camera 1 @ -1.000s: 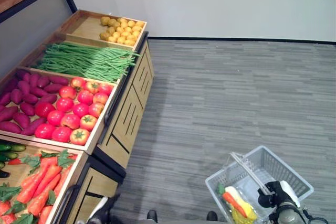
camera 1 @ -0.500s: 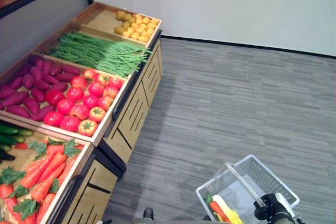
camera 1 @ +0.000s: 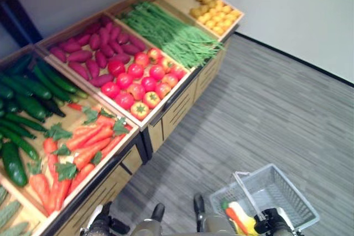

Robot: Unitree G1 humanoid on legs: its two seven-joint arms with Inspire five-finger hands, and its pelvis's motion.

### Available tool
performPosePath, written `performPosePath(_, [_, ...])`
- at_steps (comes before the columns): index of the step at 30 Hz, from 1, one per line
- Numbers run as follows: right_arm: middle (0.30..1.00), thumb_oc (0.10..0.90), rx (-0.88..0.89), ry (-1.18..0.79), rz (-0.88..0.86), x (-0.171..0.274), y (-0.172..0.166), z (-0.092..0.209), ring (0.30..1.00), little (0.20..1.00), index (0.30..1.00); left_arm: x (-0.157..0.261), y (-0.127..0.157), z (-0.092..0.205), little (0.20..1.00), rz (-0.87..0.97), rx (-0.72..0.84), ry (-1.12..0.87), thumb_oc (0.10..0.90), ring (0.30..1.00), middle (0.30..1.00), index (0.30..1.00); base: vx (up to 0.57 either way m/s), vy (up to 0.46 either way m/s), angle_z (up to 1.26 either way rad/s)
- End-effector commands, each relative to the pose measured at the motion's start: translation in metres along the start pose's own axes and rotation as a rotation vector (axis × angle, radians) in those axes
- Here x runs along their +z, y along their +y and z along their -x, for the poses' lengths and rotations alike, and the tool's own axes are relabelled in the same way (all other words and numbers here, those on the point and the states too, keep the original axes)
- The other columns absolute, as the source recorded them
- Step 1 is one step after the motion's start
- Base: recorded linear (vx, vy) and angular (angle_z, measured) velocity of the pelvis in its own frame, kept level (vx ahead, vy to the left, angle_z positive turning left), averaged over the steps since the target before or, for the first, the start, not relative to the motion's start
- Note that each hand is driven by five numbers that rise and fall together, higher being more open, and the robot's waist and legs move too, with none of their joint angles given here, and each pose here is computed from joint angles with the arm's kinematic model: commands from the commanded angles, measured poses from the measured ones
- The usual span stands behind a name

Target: Get the vegetables into the basket

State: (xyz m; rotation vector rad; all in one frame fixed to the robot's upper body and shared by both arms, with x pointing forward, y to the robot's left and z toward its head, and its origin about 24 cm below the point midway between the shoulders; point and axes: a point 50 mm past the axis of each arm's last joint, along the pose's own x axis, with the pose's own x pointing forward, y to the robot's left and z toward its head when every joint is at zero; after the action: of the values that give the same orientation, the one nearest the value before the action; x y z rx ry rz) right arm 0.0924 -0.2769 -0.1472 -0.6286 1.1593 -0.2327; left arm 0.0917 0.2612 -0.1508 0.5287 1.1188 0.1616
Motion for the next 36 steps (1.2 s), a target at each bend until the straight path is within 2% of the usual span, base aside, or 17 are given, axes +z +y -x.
performPosePath(1, [0.3, 0.4, -0.119, -0.006, 0.011, -0.008, -0.039, -0.005, 0.3, 0.3, 0.3, -0.013, 0.015, 0.001, 1.0, 0.013, 0.051, 0.03, 0.9, 1.0, 1.0, 1.0, 0.05, -0.332, 0.95])
performPosePath(9, [0.3, 0.4, -0.162, 0.015, 0.026, -0.013, -0.054, -0.006, 0.3, 0.3, 0.3, -0.005, 0.01, 0.0, 1.0, 0.052, 0.045, 0.01, 0.9, 1.0, 1.0, 1.0, 0.0, -0.218, 0.39])
performPosePath(17, [0.3, 0.4, -0.197, 0.007, -0.01, -0.008, -0.065, -0.008, 0.3, 0.3, 0.3, 0.014, 0.003, -0.003, 1.0, 0.069, 0.037, -0.033, 0.9, 1.0, 1.0, 1.0, -0.06, 0.001, 0.6])
performPosePath(26, [0.3, 0.4, -0.138, 0.02, 0.012, -0.013, -0.051, -0.006, 0.3, 0.3, 0.3, -0.005, -0.001, 0.002, 1.0, 0.032, 0.012, 0.014, 0.9, 1.0, 1.0, 1.0, 0.01, 0.155, 0.56])
performPosePath(36, [0.3, 0.4, -0.125, 0.032, -0.045, -0.001, -0.041, -0.008, 0.3, 0.3, 0.3, 0.004, 0.01, -0.001, 1.0, 0.013, 0.042, -0.019, 0.9, 1.0, 1.0, 1.0, -0.02, 0.215, 0.13])
